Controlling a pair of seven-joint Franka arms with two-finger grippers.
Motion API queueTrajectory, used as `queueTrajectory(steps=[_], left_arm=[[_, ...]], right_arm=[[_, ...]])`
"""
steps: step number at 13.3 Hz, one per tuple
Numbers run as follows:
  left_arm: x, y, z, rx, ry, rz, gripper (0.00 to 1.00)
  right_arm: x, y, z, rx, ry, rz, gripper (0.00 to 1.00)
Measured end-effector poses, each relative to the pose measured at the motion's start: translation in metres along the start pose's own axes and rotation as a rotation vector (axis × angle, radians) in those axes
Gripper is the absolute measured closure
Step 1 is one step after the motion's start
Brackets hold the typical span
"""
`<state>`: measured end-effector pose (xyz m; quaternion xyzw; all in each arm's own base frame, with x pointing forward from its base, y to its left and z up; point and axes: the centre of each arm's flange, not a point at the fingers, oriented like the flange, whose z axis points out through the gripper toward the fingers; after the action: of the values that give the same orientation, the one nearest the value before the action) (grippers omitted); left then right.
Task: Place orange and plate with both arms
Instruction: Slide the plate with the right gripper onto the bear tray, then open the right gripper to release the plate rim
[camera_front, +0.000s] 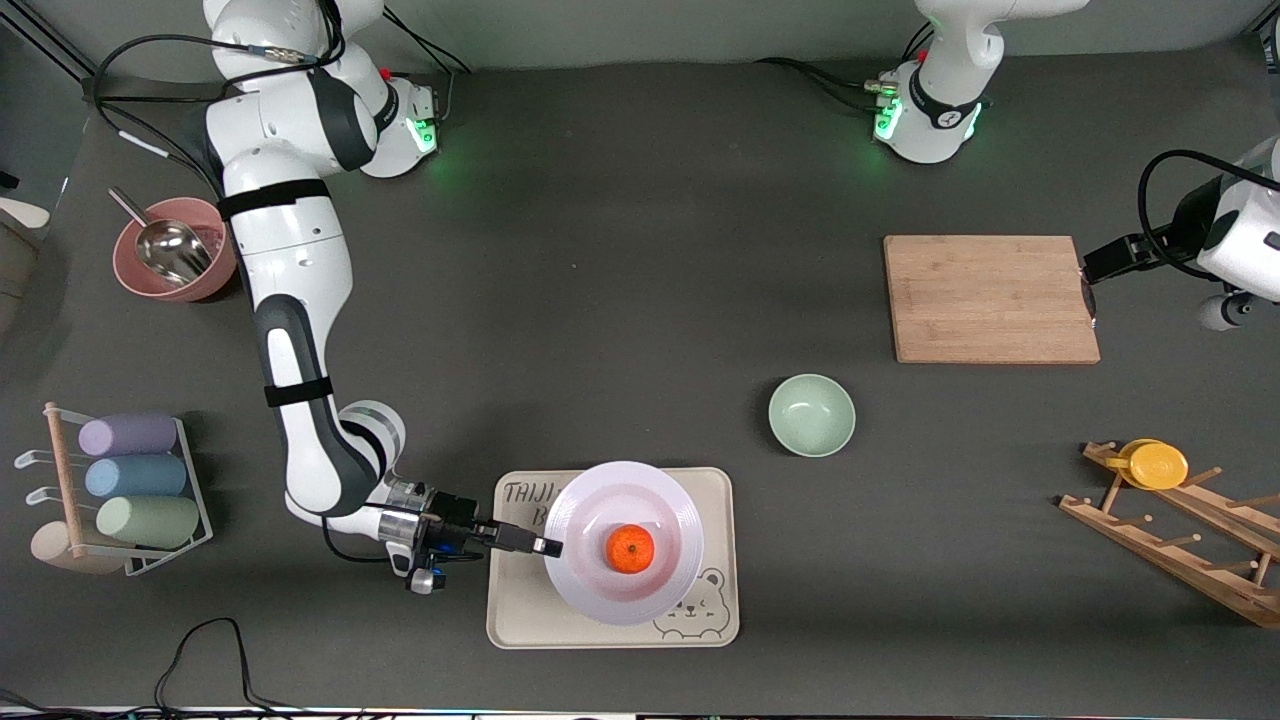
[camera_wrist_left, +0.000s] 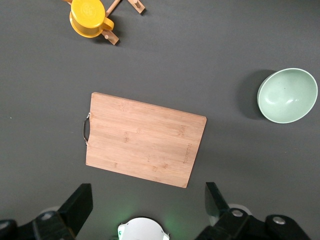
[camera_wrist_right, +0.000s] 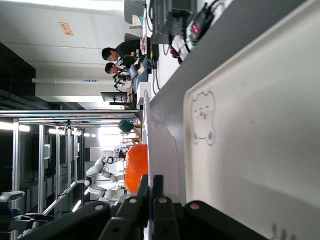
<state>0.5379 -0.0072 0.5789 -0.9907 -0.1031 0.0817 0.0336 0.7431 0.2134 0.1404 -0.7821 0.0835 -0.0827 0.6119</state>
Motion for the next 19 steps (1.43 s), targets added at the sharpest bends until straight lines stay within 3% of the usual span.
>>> queueTrajectory(steps=[4,15,16,19], left_arm=[[-0.001,0.003,-0.003,0.0,0.007,0.005,0.0],[0.0,0.007,-0.008,0.013,0.036,0.014,0.0],[0.0,0.007,-0.008,0.014,0.035,0.014,0.0],[0.001,0.007,-0.006,0.018,0.033,0.014,0.0]], right_arm=[[-0.007,0.042,-0.003,-0.027,-0.002,-0.018,0.96],[-0.013,0.051,-0.003,-0.052,-0.024,-0.016,0.96],[-0.014,0.051,-0.003,-0.052,-0.025,-0.016,0.91],[-0.014,0.051,-0.002,-0.051,-0.026,-0.016,0.58]])
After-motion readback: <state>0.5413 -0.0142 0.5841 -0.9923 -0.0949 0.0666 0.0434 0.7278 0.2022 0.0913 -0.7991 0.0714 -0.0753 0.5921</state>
